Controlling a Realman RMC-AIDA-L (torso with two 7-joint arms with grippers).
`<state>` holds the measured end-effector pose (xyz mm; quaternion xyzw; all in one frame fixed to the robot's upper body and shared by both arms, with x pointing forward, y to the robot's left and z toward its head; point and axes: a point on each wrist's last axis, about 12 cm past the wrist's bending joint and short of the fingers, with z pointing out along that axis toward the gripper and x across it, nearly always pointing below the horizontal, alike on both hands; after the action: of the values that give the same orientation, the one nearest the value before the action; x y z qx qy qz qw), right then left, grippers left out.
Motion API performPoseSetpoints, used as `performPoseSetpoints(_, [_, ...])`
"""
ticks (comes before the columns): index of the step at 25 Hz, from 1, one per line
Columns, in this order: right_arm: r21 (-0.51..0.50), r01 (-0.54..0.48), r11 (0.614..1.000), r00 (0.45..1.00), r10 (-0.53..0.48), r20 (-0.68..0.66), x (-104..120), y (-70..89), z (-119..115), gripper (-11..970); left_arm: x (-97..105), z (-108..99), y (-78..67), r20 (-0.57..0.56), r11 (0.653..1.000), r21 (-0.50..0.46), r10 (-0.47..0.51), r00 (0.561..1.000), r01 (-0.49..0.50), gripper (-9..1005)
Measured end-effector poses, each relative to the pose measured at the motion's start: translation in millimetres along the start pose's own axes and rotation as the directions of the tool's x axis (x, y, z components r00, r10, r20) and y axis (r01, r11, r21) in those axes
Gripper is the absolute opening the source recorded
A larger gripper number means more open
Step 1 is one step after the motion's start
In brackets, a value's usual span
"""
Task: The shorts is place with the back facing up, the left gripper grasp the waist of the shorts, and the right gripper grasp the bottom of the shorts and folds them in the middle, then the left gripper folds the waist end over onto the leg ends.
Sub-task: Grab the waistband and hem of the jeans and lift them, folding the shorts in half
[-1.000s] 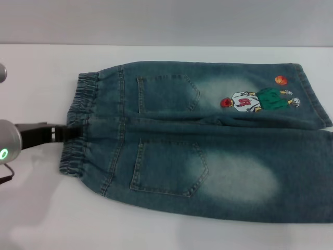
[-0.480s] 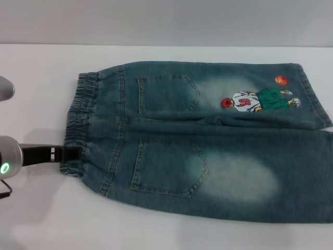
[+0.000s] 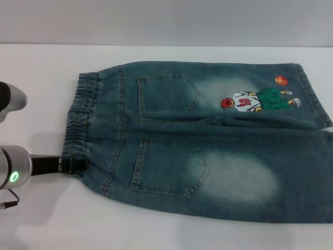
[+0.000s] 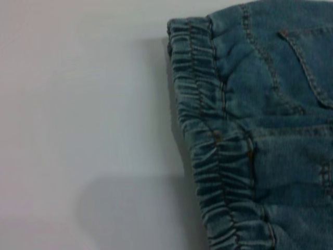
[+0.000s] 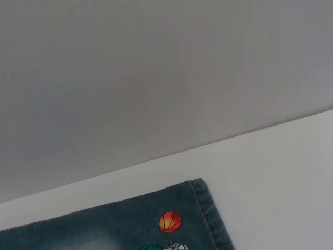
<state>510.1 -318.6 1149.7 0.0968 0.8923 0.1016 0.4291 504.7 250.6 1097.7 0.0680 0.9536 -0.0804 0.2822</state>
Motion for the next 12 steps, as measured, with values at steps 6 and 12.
performPoseSetpoints(6, [-0.002,0.003,1.0,1.0,-0.003,-0.006,1.6,0.8,0.0,720,0.7,0.5,-0.4,-0.005,1.0,-0.001,0.004,1.0,-0.004,813])
performPoseSetpoints(12, [-0.004,0.007,1.0,1.0,-0.007,-0.001,0.4,1.7,-1.4,720,1.8,1.2,-1.4,-0.01,1.0,0.001,0.007,1.0,-0.007,807])
